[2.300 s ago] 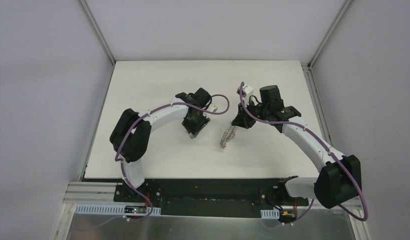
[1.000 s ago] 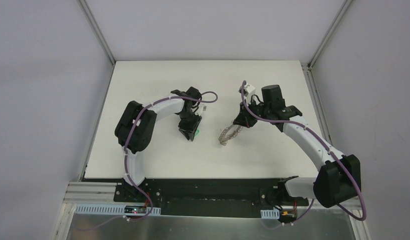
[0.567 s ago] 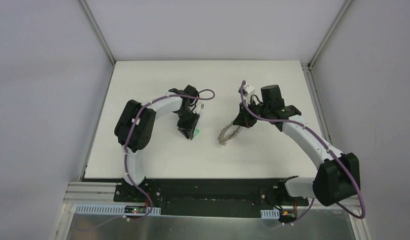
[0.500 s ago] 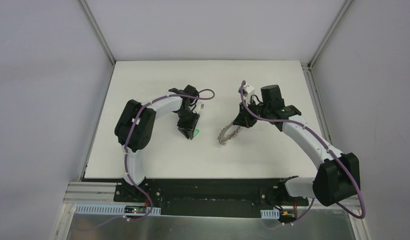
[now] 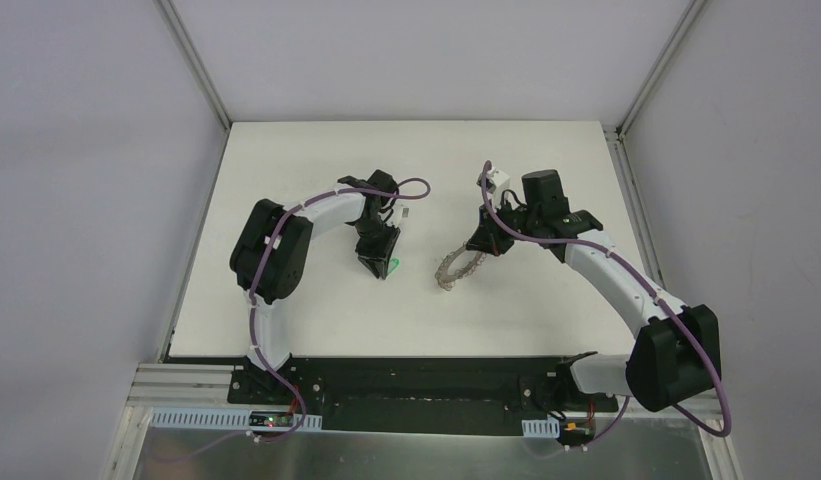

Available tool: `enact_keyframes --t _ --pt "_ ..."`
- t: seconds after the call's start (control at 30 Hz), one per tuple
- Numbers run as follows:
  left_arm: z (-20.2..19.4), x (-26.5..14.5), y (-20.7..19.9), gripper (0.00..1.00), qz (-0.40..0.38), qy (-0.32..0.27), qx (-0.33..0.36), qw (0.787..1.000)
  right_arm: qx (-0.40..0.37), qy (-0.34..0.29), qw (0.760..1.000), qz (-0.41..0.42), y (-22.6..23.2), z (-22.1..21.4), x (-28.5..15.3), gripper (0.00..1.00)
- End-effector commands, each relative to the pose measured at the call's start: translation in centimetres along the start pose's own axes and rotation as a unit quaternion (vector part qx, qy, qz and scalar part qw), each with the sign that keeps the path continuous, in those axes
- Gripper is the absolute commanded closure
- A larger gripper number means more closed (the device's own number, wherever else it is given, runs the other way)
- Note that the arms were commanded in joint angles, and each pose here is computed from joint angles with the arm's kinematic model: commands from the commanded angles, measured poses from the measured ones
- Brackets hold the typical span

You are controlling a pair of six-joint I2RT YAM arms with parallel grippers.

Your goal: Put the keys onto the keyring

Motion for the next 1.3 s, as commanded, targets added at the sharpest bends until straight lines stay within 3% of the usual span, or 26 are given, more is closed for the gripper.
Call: enact_keyframes --t 0.0,0.57,0.8,1.03,1.27 --pt "0.7 -0.4 0.4 0.80 0.003 -0.005 -0.014 1.000 -0.005 -0.015 1.000 0.014 0.5 1.2 -0.3 1.00" --pt "0.9 -0.7 0.9 0.89 -0.002 -0.011 -0.028 1.000 -0.002 -0.011 1.000 0.012 0.3 1.1 -0.1 1.00" --pt "1.0 -1.5 0.7 0.98 -0.009 -0.023 -0.019 1.000 -0.001 -0.009 1.000 0.011 0.2 1.1 0.0 1.00" --pt "1.4 -3.5 -0.8 1.00 -0.062 -0.073 0.028 0.995 -0.018 -0.014 0.999 0.046 1.3 1.0 -0.5 1.00" --pt "2.0 -6.5 -2.7 1.00 -0.118 -0.143 0.111 0.976 -0.057 -0.025 0.991 0.117 3.4 0.5 -1.7 1.00"
Point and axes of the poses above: each gripper's point midway between its finger pads, its own x axis out along the fingers, its own y axis along the line the jaws close on, z = x × y, the point moved 7 cm from there along -x, back along the fingers, and after that the axes turned 13 degrees about x, right-handed, at the moved point
